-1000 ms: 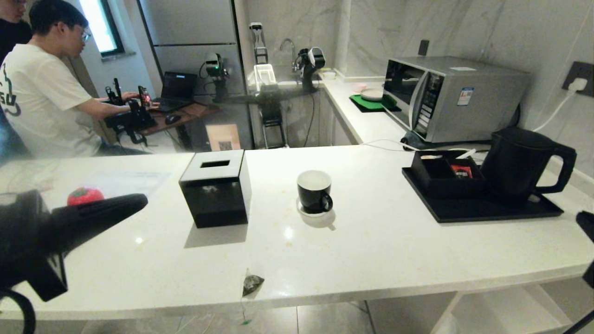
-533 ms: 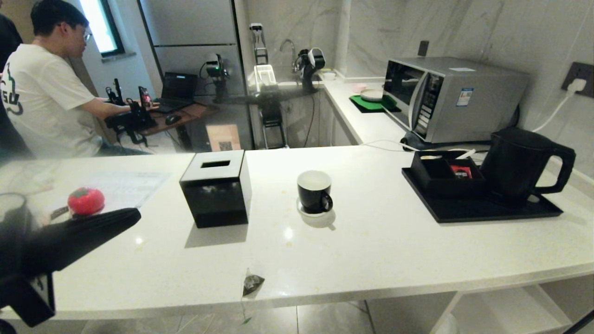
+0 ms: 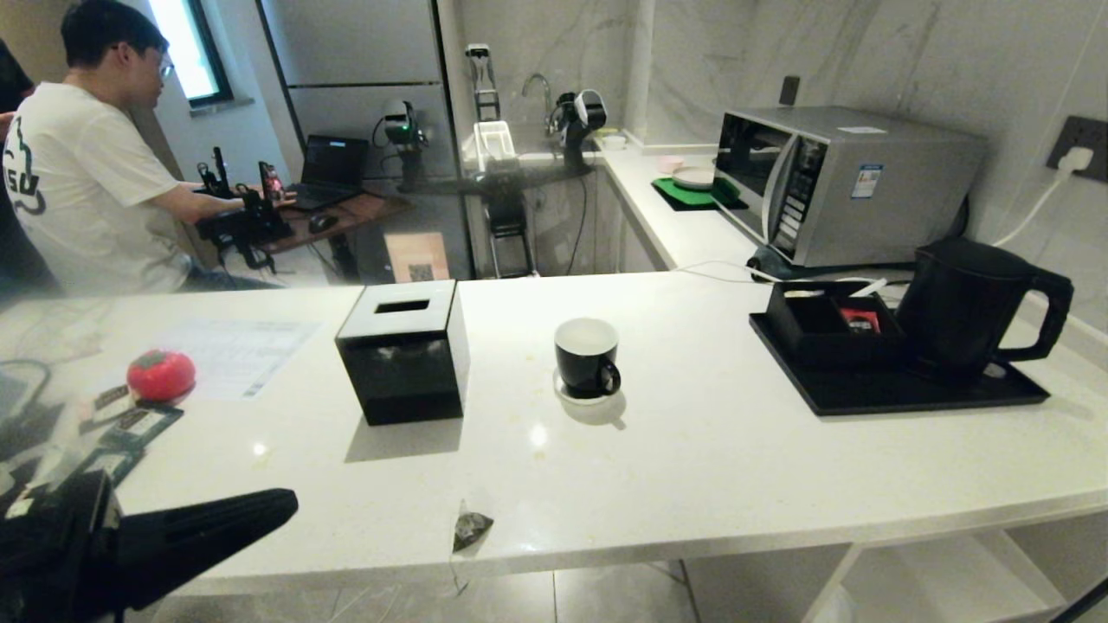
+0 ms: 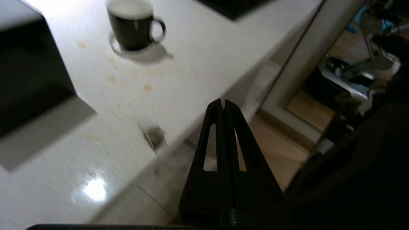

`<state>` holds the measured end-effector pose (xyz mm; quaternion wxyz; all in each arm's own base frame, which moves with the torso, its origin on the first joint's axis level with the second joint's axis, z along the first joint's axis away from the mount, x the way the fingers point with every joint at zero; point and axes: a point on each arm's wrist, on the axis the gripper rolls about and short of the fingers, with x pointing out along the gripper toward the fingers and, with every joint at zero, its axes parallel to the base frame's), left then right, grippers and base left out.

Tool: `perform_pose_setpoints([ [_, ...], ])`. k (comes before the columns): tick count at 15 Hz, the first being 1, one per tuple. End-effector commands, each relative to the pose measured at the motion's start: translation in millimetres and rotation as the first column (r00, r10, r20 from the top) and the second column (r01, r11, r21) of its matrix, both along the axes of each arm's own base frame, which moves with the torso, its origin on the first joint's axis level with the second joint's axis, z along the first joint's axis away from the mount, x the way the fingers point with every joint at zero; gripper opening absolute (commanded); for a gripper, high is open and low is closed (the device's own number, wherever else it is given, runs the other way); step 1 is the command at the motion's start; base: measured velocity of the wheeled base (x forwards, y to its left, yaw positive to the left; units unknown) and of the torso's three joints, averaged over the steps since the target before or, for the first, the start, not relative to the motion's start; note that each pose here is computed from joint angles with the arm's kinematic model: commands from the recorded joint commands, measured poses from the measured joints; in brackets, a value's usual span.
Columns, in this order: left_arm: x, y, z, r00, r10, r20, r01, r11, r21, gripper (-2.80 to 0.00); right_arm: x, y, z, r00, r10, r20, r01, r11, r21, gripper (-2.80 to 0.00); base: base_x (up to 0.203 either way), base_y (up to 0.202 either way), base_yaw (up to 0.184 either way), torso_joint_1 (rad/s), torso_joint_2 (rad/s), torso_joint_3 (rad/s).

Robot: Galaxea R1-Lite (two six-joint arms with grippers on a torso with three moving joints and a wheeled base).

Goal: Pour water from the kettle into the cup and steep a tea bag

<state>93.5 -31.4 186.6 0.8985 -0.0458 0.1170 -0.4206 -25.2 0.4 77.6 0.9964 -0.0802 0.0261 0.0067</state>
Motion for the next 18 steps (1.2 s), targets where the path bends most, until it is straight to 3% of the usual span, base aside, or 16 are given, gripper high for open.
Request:
perform_pose_setpoints([
  [1, -3, -1, -22, 0.996, -0.021, -0.084, 0.023, 1.0, 0.016, -2.8, -1, 0, 0, 1.0, 0.0, 0.009, 0.0, 1.0, 0.003, -2.8, 0.0, 0.0, 0.0, 0.0, 0.0, 0.0],
  [4, 2, -2, -41, 0.986, -0.017, -0.165, 0.027, 0.998, 0.058, -2.8, 0, 0, -1, 1.0, 0.0, 0.005, 0.0, 1.0, 0.01, -2.8, 0.0, 0.0, 0.0, 0.0, 0.0, 0.0],
  [8, 20, -6, -60, 0.969, -0.029, -0.246, 0.064, 0.988, 0.137, -2.8, 0, 0, -3, 1.0, -0.009, -0.003, 0.01, 0.993, 0.119, -2.8, 0.0, 0.0, 0.0, 0.0, 0.0, 0.0],
  [10, 34, -8, -68, 0.957, -0.036, -0.288, 0.087, 0.982, 0.167, -2.8, 0, 0, -3, 1.0, -0.011, -0.003, 0.011, 0.993, 0.119, -2.8, 0.0, 0.0, 0.0, 0.0, 0.0, 0.0],
  [18, 99, -41, -74, 0.945, -0.007, -0.327, 0.112, 0.946, 0.303, -2.8, 0, 0, -3, 1.0, -0.011, -0.003, 0.011, 0.993, 0.119, -2.8, 0.0, 0.0, 0.0, 0.0, 0.0, 0.0],
])
